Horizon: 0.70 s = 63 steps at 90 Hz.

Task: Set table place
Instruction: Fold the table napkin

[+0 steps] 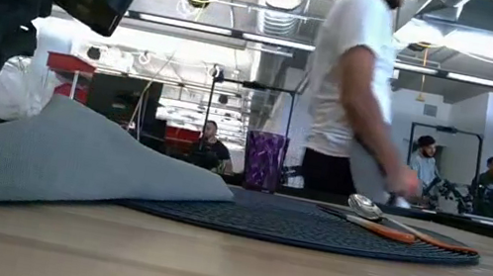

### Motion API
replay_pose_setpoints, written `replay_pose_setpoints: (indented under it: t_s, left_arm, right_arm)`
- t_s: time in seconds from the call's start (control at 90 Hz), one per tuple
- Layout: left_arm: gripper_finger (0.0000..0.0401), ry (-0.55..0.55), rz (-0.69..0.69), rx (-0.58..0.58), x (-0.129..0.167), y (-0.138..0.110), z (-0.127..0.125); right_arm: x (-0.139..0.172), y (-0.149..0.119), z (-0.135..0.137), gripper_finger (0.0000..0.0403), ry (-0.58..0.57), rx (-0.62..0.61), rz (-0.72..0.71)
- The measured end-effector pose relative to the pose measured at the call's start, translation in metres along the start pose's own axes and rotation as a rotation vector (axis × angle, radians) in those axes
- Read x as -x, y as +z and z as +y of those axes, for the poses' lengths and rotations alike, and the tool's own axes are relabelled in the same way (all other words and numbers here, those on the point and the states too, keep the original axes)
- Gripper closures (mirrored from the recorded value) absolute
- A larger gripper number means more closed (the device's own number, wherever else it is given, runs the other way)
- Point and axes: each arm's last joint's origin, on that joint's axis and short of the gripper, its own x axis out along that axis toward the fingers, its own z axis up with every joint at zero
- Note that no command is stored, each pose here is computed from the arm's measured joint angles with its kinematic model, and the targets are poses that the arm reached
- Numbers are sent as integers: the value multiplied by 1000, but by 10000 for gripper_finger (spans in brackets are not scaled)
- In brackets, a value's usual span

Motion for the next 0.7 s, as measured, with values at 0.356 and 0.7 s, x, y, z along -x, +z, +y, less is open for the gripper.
replay_pose_setpoints:
  t_s: [0.356,0.7]
  left_arm:
    - [310,-4,27,24,-12,-5,8]
    - [310,-41,26,-25,-13,-4,5]
  right_arm:
    - [0,0,0,172,1,-26,1]
    - [0,0,0,172,0,-33,1]
